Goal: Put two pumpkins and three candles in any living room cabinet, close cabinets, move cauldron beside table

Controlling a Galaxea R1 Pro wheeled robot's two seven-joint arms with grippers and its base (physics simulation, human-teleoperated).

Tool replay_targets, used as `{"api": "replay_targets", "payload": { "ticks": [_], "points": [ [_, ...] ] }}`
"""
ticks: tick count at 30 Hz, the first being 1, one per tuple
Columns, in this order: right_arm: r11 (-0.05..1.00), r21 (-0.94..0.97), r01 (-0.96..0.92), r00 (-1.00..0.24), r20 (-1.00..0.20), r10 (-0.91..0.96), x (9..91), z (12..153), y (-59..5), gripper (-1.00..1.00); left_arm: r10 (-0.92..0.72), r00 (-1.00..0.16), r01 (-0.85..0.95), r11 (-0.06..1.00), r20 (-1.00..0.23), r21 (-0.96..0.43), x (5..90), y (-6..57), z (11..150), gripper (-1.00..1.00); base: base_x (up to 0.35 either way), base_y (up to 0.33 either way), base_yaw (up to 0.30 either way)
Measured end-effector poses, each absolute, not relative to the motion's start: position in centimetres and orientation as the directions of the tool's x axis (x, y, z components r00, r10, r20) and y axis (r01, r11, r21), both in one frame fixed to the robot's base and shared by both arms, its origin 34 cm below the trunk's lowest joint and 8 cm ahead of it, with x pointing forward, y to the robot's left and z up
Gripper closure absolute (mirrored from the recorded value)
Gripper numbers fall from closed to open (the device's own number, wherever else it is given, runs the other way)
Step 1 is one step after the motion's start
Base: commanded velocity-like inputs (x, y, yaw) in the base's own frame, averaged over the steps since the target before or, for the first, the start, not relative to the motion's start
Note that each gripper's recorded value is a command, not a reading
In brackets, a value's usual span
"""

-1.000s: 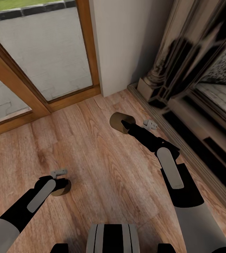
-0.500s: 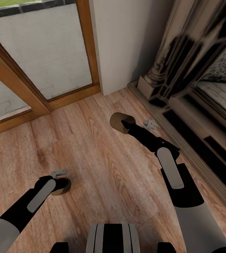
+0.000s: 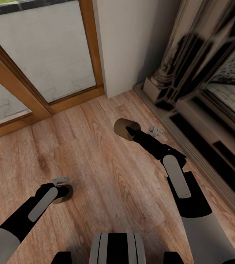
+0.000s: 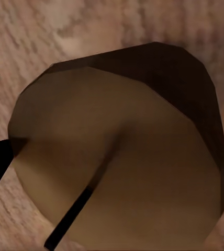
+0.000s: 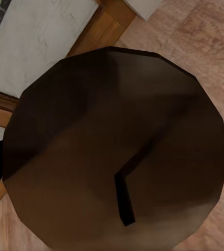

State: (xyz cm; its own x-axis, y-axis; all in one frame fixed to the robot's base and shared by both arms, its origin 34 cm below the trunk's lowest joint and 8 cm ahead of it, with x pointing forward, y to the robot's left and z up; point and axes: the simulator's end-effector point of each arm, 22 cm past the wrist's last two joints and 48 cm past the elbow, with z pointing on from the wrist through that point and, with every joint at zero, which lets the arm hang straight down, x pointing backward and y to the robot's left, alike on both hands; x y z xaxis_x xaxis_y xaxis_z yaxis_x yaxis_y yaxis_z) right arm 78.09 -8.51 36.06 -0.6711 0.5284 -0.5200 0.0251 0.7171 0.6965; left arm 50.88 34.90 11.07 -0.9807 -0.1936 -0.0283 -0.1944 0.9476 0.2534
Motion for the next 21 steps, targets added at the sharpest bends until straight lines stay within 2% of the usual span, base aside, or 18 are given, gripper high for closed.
{"api": "replay_targets", "payload": {
  "ticks": [4, 5, 21],
  "points": [
    [0.717, 0.696, 0.026, -0.671, -0.520, 0.529, 78.09, 36.03, -8.56, 1.00, -0.194, -0.981, -0.194, 0.948, -0.028, 0.253, 50.89, 34.93, 11.06, -1.00, 0.000, 0.000, 0.000],
    [0.718, 0.696, 0.028, -0.672, -0.518, 0.529, 77.98, 35.92, -8.55, 1.00, -0.193, -0.981, -0.194, 0.948, -0.028, 0.252, 50.89, 34.94, 11.07, 1.00, 0.000, 0.000, 0.000],
    [0.717, 0.696, 0.036, -0.678, -0.511, 0.529, 77.52, 35.47, -8.60, 1.00, -0.192, -0.981, -0.193, 0.949, -0.029, 0.249, 50.95, 34.93, 11.09, 1.00, 0.000, 0.000, 0.000]
  ]
}}
